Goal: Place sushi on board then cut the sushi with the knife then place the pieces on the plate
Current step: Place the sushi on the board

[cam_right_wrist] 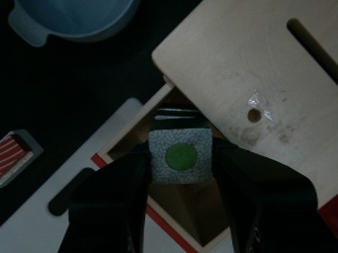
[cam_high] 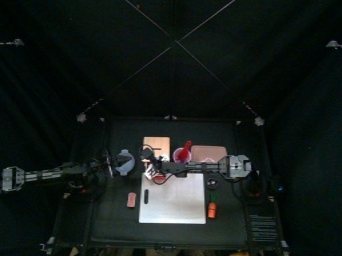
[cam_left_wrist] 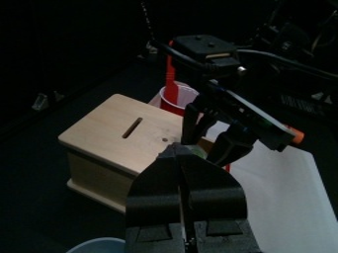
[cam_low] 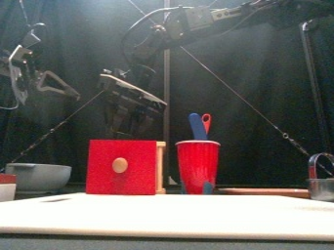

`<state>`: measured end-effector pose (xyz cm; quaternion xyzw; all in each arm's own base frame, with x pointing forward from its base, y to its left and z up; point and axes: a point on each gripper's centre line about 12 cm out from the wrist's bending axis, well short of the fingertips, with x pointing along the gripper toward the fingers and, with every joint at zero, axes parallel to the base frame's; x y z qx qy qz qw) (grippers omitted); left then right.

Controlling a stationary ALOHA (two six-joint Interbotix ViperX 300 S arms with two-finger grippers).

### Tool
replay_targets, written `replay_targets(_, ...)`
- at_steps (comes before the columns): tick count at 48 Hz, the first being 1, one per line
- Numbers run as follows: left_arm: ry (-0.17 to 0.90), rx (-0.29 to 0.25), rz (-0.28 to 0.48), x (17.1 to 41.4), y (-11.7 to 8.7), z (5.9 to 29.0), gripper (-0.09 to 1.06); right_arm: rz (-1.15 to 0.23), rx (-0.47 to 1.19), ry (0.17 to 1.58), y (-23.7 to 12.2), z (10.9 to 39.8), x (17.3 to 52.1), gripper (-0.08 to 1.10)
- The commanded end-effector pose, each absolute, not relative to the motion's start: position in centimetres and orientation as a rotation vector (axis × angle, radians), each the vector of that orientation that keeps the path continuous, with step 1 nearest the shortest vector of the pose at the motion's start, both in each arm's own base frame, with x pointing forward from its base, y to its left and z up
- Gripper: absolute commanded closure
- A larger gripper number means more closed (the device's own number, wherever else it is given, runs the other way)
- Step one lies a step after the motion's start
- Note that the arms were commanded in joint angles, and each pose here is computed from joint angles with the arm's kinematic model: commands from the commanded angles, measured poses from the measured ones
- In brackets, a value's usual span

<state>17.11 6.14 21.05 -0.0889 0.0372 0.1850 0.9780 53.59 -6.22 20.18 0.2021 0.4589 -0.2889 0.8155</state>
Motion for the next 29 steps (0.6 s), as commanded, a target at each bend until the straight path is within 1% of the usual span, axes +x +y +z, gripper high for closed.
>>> replay_targets(1, 0.060, -0.173, 0.383, 17.2, 6.4, 21.4, 0.92, -0.595, 0.400, 0.889, -5.3, 25.7, 53.2, 0.33)
replay_targets(7, 0.072, -0.177, 0.415, 16.7, 6.8, 20.8, 0.92, -0.588, 0.381, 0.891, -4.2, 26.9, 52.7, 0.33)
replay_targets(11, 0.068, -0.182, 0.431, 16.7, 7.1, 20.9, 0.92, -0.583, 0.373, 0.892, -3.6, 27.4, 52.3, 0.34)
replay_targets(21, 0.045, -0.185, 0.431, 16.9, 7.2, 21.7, 0.92, -0.575, 0.326, 0.881, -2.4, 29.3, 51.4, 0.34)
replay_targets(29, 0.039, -0.187, 0.433, 17.0, 7.3, 22.0, 0.92, -0.633, 0.278, 0.920, -2.2, 30.9, 49.0, 0.34)
